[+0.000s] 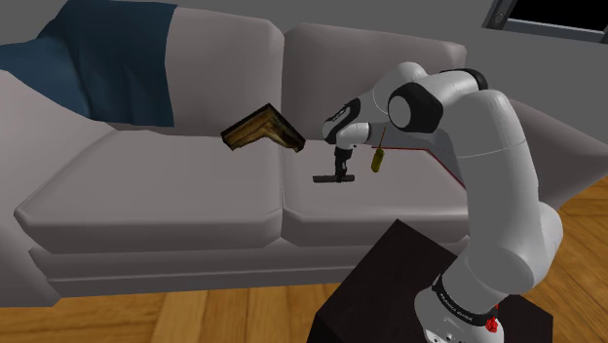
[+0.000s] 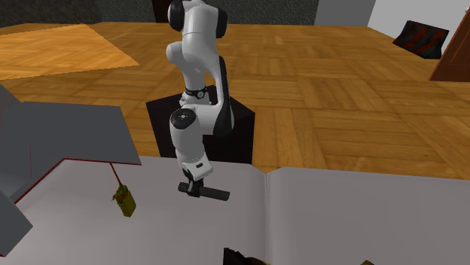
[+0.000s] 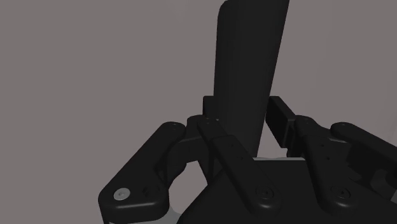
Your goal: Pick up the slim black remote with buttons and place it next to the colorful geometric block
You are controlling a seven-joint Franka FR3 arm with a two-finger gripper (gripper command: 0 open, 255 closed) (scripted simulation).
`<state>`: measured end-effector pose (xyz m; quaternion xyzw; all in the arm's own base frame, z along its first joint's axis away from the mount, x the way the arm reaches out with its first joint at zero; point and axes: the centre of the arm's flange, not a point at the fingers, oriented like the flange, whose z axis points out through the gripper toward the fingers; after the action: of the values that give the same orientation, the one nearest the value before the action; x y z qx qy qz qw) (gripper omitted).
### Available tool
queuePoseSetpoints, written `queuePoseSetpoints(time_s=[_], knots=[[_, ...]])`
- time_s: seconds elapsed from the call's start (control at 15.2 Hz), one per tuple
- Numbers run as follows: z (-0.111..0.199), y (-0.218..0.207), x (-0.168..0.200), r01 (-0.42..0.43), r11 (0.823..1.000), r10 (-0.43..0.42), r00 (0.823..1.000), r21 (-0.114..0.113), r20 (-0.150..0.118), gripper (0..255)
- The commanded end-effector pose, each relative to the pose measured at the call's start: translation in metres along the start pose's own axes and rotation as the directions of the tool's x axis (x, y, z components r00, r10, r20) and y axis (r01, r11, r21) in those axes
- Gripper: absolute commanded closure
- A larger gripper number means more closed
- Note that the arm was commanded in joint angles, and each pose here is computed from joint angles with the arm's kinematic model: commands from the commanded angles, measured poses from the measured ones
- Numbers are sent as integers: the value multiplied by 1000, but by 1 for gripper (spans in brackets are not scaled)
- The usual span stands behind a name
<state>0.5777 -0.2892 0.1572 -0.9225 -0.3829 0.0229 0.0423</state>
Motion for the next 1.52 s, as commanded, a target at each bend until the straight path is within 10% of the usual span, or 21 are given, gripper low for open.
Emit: queuePoseSetpoints(time_s=[0.0,1.45], knots=[[-11,-2,1,0,1000,0,1000,0,0,255],[-126,-13,0,0,1000,0,1000,0,0,255]])
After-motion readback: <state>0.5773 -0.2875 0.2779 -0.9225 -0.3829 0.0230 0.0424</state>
